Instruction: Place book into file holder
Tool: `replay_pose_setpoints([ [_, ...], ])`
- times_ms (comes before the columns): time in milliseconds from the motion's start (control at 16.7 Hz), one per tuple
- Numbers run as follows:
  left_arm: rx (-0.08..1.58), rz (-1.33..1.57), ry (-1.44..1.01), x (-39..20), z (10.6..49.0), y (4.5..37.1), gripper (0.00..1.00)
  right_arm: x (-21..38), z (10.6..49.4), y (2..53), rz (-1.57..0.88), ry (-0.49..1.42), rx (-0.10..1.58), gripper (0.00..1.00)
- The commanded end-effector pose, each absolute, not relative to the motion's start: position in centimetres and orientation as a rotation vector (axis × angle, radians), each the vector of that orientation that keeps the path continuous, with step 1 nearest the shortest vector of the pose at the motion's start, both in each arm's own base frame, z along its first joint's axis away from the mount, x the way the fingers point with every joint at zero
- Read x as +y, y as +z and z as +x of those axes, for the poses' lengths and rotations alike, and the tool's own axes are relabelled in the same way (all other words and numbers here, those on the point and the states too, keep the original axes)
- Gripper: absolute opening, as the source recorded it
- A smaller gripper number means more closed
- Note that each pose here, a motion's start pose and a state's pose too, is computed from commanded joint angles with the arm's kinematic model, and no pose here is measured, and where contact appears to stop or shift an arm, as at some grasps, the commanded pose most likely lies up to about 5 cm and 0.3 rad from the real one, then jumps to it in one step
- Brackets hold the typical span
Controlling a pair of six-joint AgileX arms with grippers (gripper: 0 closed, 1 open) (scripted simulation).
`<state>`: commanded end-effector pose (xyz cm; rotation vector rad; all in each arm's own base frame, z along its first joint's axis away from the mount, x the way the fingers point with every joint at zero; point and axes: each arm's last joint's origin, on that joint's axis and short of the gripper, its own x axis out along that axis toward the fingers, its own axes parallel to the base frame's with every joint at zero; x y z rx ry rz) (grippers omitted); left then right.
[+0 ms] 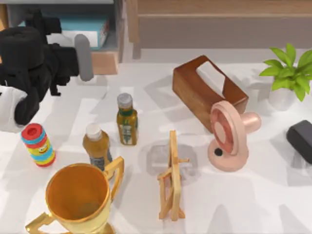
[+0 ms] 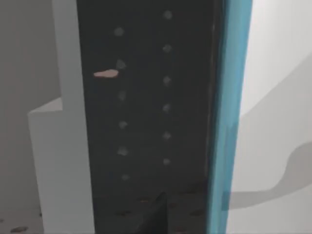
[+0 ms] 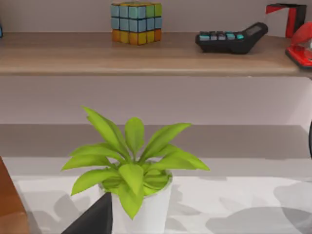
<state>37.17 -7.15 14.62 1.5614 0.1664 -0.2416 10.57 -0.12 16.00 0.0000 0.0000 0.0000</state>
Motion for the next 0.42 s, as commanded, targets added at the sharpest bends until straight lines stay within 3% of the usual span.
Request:
replay_pose_setpoints([
  [120,0.166,1.561,-0.242,-7.15,37.17,14.62,1.0,-0.12,10.57,16.0,0.0,0.0,0.0,1.0],
  [420,0.166,1.561,-0.242,-7.15,37.17,14.62,1.0,-0.12,10.57,16.0,0.0,0.0,0.0,1.0],
])
